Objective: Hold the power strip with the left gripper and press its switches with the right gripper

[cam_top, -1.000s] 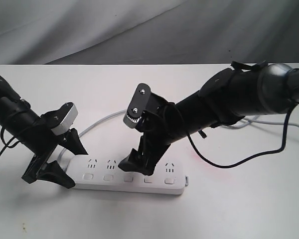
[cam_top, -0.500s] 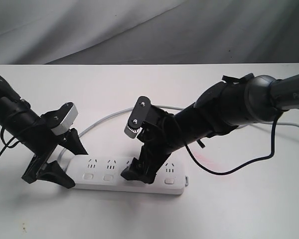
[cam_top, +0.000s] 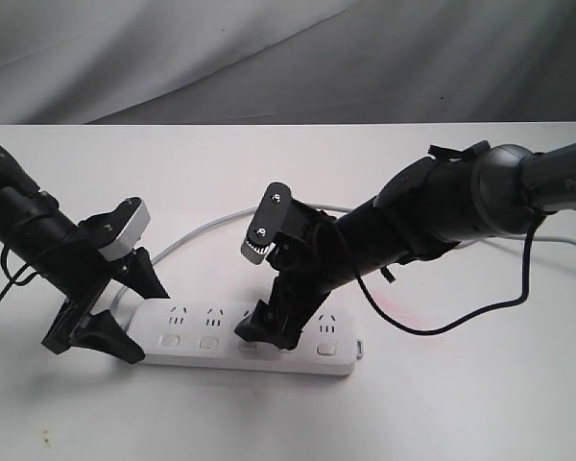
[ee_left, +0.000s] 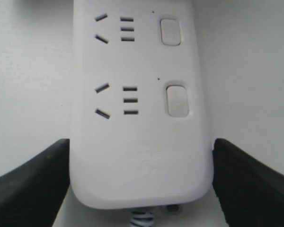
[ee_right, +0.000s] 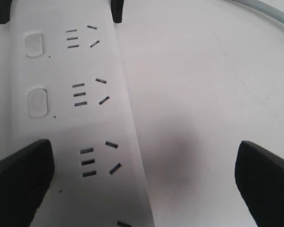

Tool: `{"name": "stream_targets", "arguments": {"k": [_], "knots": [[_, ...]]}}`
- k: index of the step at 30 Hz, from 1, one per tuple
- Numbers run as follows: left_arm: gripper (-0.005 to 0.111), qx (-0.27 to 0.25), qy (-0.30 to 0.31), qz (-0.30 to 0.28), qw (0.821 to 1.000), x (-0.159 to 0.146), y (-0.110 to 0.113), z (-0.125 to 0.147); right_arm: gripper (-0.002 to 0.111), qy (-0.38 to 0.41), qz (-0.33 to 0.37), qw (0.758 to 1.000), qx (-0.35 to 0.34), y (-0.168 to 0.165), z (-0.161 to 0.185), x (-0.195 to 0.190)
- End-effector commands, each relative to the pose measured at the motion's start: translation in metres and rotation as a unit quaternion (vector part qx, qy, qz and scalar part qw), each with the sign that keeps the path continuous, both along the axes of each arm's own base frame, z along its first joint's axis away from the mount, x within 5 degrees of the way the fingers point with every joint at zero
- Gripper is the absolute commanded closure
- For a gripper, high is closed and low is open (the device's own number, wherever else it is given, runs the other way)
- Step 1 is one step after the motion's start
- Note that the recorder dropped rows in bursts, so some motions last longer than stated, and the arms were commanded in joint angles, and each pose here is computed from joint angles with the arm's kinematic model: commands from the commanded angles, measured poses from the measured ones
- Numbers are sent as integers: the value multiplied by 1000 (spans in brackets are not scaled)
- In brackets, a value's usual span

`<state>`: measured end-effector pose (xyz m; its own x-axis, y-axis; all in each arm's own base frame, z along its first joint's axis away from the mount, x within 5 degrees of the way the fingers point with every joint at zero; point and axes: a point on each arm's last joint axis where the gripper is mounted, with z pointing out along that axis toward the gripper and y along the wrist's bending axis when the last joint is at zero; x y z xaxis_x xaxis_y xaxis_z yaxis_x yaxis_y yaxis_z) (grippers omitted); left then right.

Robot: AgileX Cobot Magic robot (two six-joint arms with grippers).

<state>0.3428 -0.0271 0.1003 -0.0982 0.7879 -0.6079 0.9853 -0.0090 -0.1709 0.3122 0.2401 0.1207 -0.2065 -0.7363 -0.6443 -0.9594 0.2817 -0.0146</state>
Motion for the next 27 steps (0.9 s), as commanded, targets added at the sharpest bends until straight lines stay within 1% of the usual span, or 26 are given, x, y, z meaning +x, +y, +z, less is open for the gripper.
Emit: {"name": "stream_targets", "arguments": {"k": [1,8,12,18,27], "knots": [[52,-3,0,-5,1000,-1,0,2,14,-10,3,1000,-5,-1,0,1],[52,-3,0,-5,1000,-1,0,2,14,30,14,999,-10,1,-19,-3],[52,-3,0,-5,1000,-1,0,2,14,29,17,999,-18,0,-21,-3],[52,-3,0,-5,1000,-1,0,2,14,7,5,999,-52,-6,-24,1],[52,-3,0,-5,1000,-1,0,2,14,9,4,997,-79,-13,-31,-2]]}}
